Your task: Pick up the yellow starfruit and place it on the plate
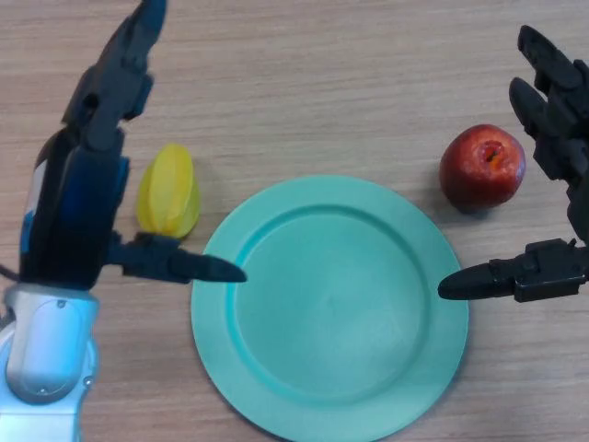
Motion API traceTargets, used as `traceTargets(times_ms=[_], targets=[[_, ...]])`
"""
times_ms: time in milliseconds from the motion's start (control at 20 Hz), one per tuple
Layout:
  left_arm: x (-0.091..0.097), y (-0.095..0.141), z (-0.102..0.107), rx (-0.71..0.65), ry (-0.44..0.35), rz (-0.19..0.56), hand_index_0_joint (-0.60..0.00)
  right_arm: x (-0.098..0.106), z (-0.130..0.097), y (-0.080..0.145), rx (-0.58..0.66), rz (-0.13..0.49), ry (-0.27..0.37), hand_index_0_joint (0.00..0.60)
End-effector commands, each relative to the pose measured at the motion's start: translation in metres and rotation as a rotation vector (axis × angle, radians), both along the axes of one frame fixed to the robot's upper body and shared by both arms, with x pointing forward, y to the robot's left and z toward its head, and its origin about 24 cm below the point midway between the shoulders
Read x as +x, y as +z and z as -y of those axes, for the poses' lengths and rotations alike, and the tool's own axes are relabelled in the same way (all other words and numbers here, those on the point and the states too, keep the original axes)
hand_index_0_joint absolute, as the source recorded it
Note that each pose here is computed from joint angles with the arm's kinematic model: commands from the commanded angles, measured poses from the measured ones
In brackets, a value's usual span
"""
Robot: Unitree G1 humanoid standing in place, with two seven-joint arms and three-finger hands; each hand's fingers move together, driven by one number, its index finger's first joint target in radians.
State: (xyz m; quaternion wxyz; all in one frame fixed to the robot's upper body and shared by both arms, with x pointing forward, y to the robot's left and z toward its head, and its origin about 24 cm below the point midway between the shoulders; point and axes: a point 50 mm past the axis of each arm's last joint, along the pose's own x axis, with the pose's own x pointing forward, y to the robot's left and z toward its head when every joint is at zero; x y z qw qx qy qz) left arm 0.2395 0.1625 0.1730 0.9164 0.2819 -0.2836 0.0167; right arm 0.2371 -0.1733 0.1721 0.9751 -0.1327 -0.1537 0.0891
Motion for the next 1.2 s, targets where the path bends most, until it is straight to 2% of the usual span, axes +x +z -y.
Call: traceTargets(times_ms=[50,450,650,750,950,1000,1100,1200], targets=[[-0.014,0.029,-0.004,-0.012,-0.002,0.255,0.0,-0.011,0.004,0.028,-0.024,0.21,-0.003,0.0],[-0.015,0.03,-0.009,-0.025,0.005,0.261,0.0,-0.011,0.003,0.027,-0.033,0.219,-0.011,0.0],[-0.008,0.026,-0.016,-0.009,0.014,0.2,0.0,-0.011,-0.002,0.023,-0.038,0.196,0.002,0.0],[0.0,0.023,-0.023,0.012,0.045,0.172,0.0,-0.01,-0.002,0.022,-0.027,0.184,0.007,0.0],[0.026,0.003,-0.044,0.048,0.156,0.068,0.0,-0.011,-0.002,0.022,-0.005,0.179,0.014,0.0],[0.035,-0.01,-0.048,0.075,0.2,0.001,0.0,-0.011,-0.002,0.021,-0.004,0.174,0.014,0.0],[0.05,-0.024,-0.053,0.033,0.255,-0.064,0.0,-0.01,-0.003,0.02,-0.008,0.172,0.015,0.0],[0.062,-0.039,-0.052,-0.002,0.277,-0.134,0.0,-0.009,-0.005,0.019,-0.006,0.164,0.017,0.0]])
